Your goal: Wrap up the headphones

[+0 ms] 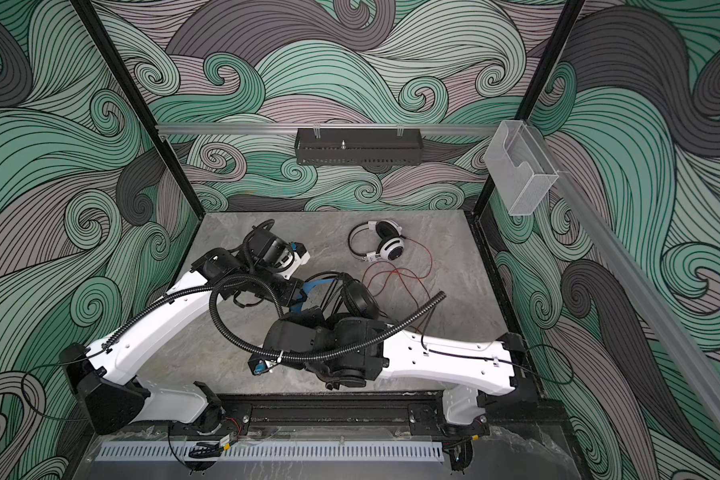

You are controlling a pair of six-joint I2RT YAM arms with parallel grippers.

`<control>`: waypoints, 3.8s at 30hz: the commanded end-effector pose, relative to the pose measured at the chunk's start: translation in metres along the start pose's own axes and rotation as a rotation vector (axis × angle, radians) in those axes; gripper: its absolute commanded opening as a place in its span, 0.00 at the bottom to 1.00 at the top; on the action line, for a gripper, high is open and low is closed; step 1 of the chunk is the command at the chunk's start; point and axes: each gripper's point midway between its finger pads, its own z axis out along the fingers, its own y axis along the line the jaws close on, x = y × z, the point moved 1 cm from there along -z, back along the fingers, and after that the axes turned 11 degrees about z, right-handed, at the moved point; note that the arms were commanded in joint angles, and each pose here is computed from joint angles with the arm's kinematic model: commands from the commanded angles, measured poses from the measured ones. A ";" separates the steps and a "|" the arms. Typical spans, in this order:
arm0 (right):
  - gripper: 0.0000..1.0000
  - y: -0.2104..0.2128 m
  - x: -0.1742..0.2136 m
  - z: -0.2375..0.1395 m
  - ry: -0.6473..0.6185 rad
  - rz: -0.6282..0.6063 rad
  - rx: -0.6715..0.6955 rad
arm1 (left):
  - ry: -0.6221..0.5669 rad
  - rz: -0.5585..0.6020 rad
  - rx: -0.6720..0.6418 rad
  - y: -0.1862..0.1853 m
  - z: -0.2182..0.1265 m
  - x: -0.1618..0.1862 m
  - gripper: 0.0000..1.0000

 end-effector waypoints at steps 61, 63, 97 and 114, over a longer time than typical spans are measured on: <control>0.59 -0.077 0.086 0.022 -0.676 1.293 -0.231 | -0.411 0.303 -0.058 -0.045 -0.158 -0.044 0.00; 0.59 -0.071 0.086 0.028 -0.682 1.312 -0.268 | -0.429 0.297 -0.052 -0.047 -0.163 -0.048 0.00; 0.50 -0.004 0.120 0.096 -0.607 1.576 -0.441 | -0.607 0.200 0.060 -0.069 -0.200 -0.081 0.00; 0.52 0.007 0.113 0.134 -0.614 1.698 -0.569 | -0.646 0.170 0.084 -0.071 -0.204 -0.086 0.00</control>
